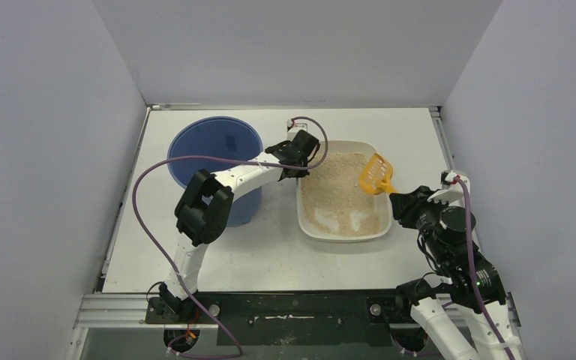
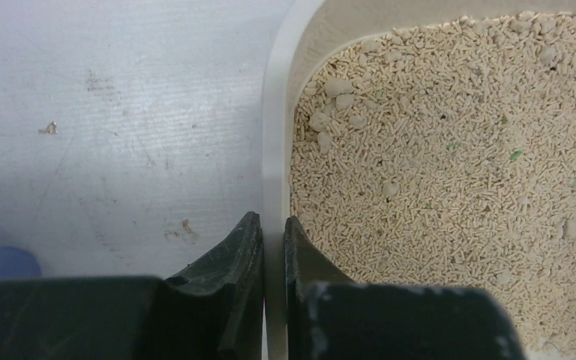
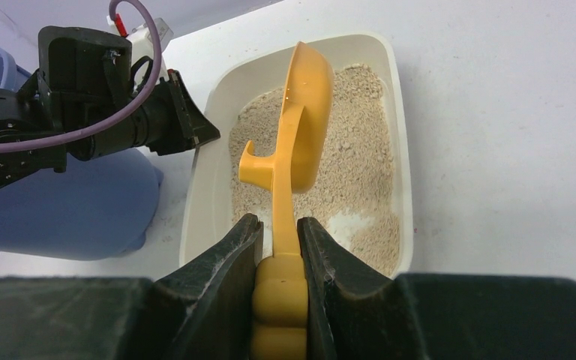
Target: Clean the litter box
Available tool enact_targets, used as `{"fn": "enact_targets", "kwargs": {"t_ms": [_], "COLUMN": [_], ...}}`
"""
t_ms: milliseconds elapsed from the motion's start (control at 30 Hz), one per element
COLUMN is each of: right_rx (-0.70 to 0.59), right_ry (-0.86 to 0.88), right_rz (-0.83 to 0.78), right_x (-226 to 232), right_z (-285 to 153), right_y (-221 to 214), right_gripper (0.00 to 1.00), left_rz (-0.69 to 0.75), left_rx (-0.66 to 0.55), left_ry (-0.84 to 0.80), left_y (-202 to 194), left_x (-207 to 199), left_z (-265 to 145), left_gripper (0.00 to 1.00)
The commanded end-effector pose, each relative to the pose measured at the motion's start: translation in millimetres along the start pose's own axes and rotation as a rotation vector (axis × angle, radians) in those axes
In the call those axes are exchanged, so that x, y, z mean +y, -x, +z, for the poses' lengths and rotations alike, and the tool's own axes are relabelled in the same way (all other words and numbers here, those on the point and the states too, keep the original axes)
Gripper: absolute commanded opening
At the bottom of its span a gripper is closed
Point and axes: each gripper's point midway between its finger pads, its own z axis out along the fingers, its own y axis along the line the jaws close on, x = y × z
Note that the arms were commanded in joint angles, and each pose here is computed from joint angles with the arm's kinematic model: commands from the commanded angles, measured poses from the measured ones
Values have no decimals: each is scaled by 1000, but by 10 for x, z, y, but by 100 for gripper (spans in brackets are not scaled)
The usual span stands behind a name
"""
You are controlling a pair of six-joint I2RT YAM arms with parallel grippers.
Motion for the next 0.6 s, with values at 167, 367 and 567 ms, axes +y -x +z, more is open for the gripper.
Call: {"fn": "enact_targets", "kwargs": {"t_ms": [167,367,567], "right_rx": [55,89,95], "right_ry": [54,44,25], "right_rz": [71,81,67], "right_x": [82,34,-16], "right_z": [3,-31,-65], "right_y": [-188,-315,-341], "right_gripper": [0,0,0], "left_rz": [-97,-208,-212], "left_rx": [-62,-70,-29], "left_ry": [-117,-163,-192], "left_y": [-40,-407,-707], "left_x": [-288,-495,-641], "left_z": [-516,-734,-781], "left_gripper": [0,0,8]}}
